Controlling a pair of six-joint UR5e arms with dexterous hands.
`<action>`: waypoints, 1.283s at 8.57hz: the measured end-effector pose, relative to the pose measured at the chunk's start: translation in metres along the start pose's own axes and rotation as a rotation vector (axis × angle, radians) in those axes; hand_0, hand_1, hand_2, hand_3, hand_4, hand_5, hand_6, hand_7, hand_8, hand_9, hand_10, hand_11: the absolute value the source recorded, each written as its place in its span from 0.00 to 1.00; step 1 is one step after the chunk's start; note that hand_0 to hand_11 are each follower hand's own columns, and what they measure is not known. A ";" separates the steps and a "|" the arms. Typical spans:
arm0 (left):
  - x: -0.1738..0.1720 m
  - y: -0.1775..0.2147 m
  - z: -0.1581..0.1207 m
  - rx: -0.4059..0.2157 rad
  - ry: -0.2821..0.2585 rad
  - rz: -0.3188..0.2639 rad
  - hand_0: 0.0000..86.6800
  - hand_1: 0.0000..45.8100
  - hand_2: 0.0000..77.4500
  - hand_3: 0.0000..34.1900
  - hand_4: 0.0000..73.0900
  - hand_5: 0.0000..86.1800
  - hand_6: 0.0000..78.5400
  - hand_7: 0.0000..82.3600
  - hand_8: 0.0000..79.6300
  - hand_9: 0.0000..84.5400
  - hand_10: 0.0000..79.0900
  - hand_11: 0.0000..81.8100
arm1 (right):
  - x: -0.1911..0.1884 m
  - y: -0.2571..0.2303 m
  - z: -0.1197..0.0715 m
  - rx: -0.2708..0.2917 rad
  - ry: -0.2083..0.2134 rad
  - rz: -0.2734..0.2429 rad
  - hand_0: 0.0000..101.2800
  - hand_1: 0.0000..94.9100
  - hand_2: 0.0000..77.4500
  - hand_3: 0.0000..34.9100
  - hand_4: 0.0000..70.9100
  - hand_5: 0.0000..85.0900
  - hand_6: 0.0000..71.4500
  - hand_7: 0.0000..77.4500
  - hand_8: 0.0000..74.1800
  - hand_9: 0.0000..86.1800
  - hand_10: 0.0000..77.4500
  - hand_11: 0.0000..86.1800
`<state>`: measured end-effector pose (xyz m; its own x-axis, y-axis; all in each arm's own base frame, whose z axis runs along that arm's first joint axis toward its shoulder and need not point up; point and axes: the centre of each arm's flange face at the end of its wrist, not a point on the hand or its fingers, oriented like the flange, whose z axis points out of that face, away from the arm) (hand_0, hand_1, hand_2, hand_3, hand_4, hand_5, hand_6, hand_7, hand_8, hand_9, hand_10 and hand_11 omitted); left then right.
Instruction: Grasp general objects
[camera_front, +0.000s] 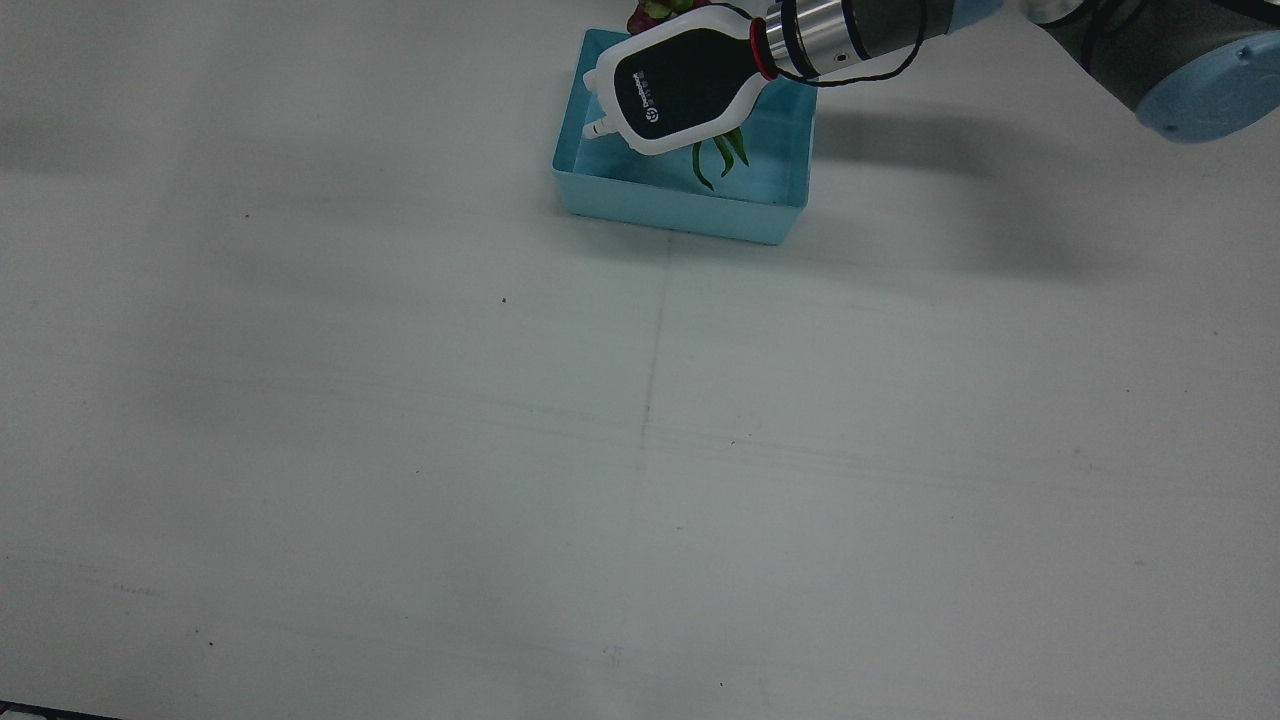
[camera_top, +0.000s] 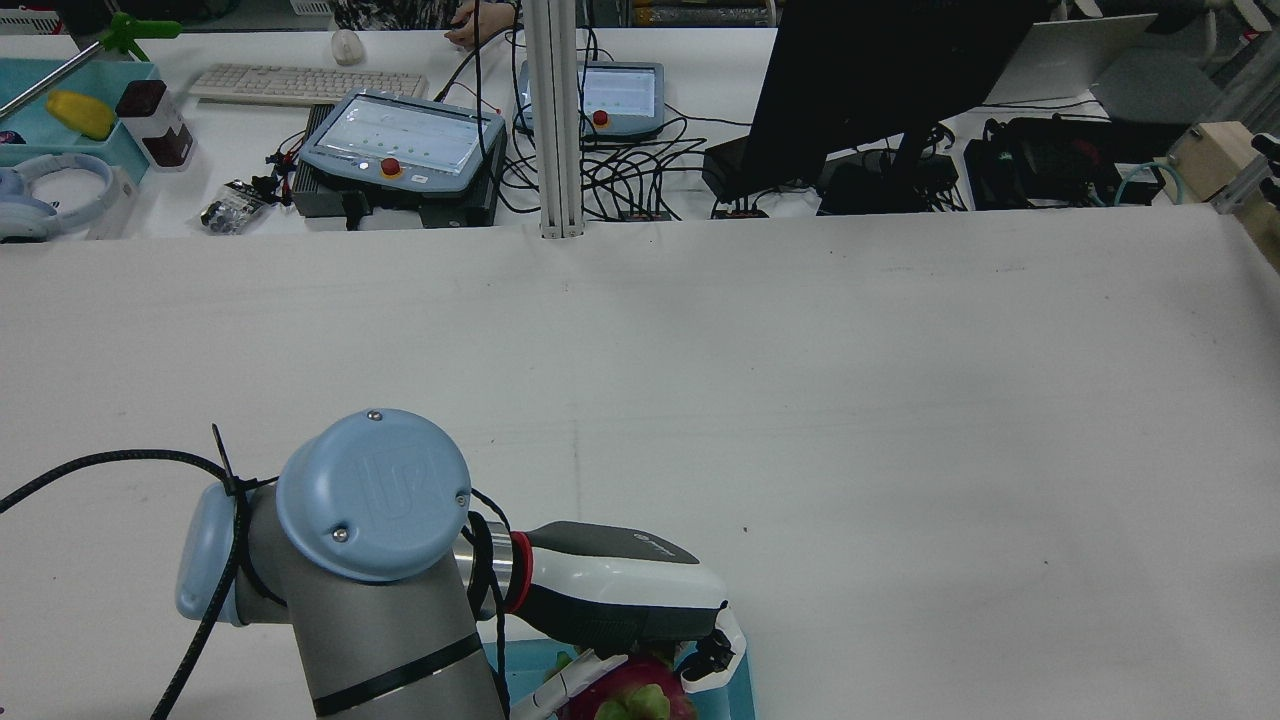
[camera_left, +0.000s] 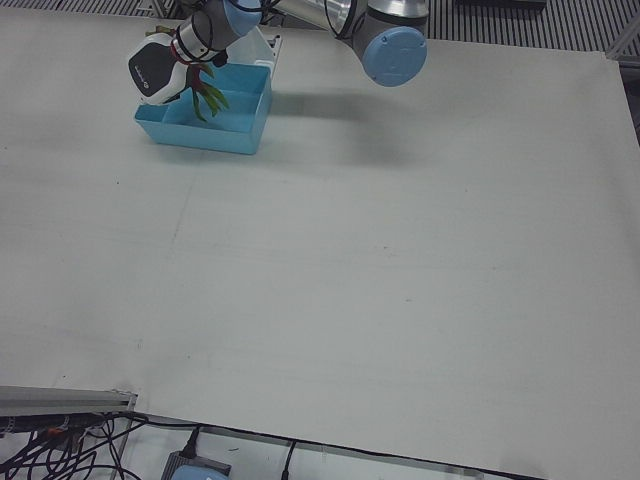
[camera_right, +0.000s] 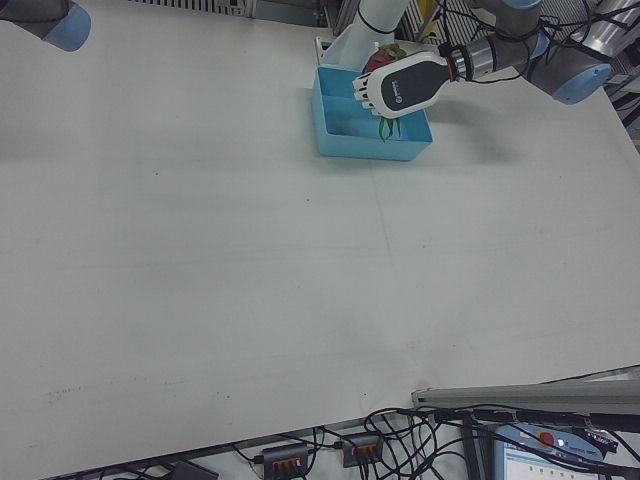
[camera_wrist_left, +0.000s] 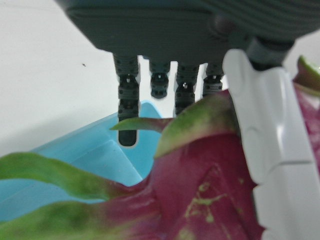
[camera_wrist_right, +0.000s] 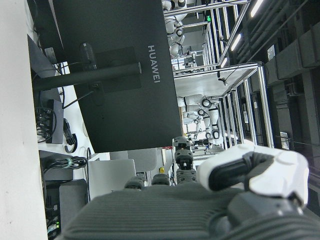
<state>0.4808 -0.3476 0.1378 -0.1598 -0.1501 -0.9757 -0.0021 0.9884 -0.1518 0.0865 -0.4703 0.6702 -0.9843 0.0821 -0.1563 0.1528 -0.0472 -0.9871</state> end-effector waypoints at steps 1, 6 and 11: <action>-0.010 -0.005 -0.007 -0.002 -0.010 -0.002 0.60 0.00 0.01 0.00 0.20 0.61 0.67 0.67 0.36 0.04 0.52 0.48 | 0.000 0.000 0.000 0.000 0.000 0.000 0.00 0.43 1.00 0.00 0.00 0.00 0.00 0.00 0.00 0.01 0.00 0.01; 0.000 -0.043 -0.047 0.005 0.004 -0.026 0.58 0.02 0.01 0.00 0.18 0.42 0.10 0.16 0.10 0.06 0.07 0.14 | 0.000 0.000 0.000 -0.001 0.000 0.000 0.00 0.43 1.00 0.00 0.00 0.00 0.00 0.00 0.00 0.01 0.00 0.00; 0.014 -0.204 -0.099 0.191 0.272 -0.121 0.63 0.01 0.01 0.00 0.22 0.58 0.16 0.24 0.11 0.10 0.02 0.11 | 0.000 0.000 0.000 0.000 0.000 0.000 0.00 0.43 1.00 0.00 0.00 0.01 0.00 0.00 0.00 0.01 0.00 0.00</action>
<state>0.3809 -0.5489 0.1709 -0.4271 -0.2286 -0.8748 0.1439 0.9380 -0.3154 0.0865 -0.4703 0.6700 -0.9843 0.0821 -0.1563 0.1528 -0.0468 -0.9871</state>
